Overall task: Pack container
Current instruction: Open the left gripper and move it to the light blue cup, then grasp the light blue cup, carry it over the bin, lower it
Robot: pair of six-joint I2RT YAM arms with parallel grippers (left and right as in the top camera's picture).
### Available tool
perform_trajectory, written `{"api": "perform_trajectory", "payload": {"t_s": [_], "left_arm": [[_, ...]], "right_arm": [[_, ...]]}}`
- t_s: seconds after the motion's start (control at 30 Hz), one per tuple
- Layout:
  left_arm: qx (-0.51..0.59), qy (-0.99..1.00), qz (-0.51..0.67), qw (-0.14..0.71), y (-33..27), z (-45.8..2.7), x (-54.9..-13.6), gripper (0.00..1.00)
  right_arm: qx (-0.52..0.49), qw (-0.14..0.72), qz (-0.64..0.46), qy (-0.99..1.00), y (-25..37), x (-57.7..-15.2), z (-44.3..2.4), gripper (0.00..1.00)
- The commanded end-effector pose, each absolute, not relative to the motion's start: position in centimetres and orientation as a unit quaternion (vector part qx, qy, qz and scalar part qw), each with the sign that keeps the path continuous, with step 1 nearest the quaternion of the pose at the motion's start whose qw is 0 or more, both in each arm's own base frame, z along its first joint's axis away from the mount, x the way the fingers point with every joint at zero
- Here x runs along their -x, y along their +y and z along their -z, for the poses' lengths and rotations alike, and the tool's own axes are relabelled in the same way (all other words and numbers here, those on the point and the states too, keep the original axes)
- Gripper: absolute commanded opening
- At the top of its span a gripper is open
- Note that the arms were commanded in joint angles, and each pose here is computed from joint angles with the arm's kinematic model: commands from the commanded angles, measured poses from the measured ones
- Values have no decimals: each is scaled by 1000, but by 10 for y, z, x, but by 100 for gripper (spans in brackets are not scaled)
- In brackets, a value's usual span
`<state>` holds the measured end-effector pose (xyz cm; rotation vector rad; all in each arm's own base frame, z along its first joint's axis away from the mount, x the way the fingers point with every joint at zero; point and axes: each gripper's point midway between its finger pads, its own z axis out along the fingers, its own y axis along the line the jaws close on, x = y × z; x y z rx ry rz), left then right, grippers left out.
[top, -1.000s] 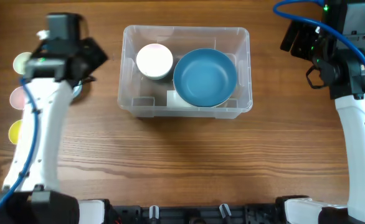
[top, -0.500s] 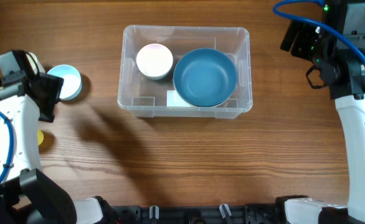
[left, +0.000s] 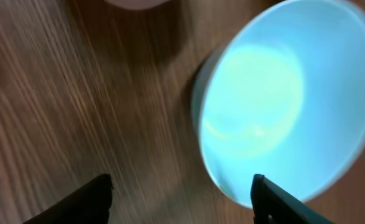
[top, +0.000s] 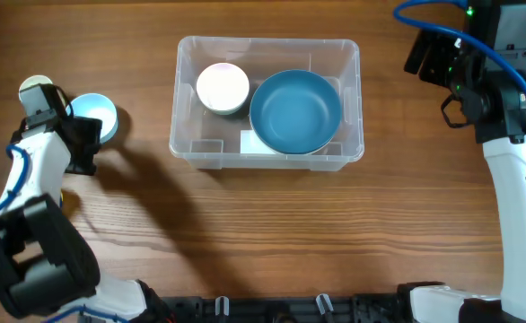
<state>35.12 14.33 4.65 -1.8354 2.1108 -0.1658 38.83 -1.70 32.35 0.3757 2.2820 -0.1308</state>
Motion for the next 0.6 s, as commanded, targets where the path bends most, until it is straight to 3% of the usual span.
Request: {"api": "perform_trajectory", "payload": {"t_s": [0.0,0.13,0.33,0.4,0.47,0.57], "left_arm": [[656,736,60,153,141,-29,-352,68],[656,736,58,154,142,-27,-353,59],[655,735,62,165,145,-28,-358,54],[655,735,63,166,145,-28,-359,55],[655,735,63,166,145,-26,-360,63],[656,736,60,158,145,-16,-360,58]], "right_arm": [[-153,403,57,900,-20,-392,-325,100],[-153,403,57,900,-20,-392,-325,100],[-153,403,57,900,-20,-392,-325,100],[-153,403,57,900,-20,-392,-325,100],[-153,403,57,900,-20,-392,-325,100],[-153,403,57,900,-20,-392,-325,100]]}}
